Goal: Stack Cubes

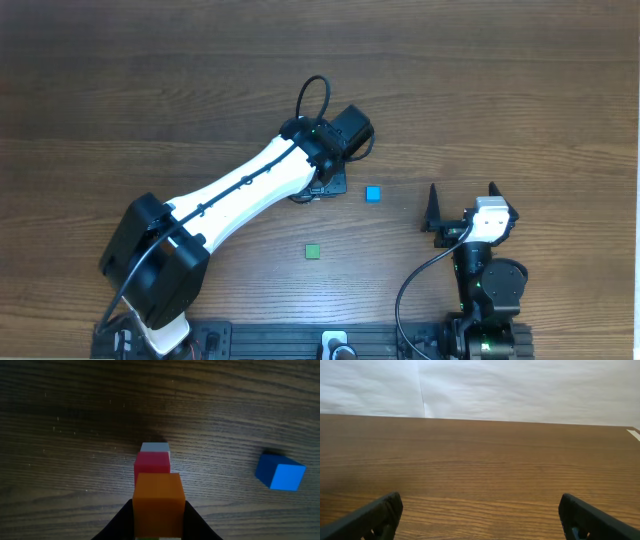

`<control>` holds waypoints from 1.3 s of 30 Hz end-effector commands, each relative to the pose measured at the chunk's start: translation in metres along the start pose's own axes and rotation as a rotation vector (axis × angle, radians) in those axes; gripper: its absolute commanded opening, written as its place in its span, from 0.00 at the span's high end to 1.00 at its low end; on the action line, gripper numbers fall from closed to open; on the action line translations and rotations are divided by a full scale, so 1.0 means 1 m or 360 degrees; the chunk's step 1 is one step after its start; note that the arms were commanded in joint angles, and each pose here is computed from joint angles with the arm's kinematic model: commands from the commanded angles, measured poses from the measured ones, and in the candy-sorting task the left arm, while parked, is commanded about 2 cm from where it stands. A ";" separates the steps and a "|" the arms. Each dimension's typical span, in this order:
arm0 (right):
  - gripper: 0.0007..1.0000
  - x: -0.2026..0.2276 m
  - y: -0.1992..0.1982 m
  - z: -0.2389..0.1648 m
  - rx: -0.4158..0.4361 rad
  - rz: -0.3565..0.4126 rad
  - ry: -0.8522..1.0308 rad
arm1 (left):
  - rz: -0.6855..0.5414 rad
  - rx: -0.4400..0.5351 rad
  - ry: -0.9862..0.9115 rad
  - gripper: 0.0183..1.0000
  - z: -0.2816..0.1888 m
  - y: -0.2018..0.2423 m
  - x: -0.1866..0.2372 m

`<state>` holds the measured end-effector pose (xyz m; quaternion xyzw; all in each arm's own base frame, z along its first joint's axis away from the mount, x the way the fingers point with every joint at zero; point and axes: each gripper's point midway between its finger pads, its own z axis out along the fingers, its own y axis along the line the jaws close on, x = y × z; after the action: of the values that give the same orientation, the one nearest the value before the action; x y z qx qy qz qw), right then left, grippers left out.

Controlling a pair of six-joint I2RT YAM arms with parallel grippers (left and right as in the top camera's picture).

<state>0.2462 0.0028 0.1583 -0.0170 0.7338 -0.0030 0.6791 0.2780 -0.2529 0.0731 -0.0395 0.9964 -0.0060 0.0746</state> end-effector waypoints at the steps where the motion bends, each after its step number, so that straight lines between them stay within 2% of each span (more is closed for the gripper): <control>1: 0.01 0.002 -0.001 0.000 0.0007 -0.0002 -0.0004 | -0.0028 -0.0022 0.0049 0.84 0.009 0.002 0.007; 39: 0.01 0.002 -0.001 0.000 0.0007 -0.0002 -0.0004 | -0.0078 -0.0041 0.0044 0.82 0.017 0.006 0.003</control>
<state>0.2462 0.0028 0.1583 -0.0173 0.7338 -0.0033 0.6791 0.2767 -0.2523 0.0629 -0.0526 0.9964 -0.0038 0.0666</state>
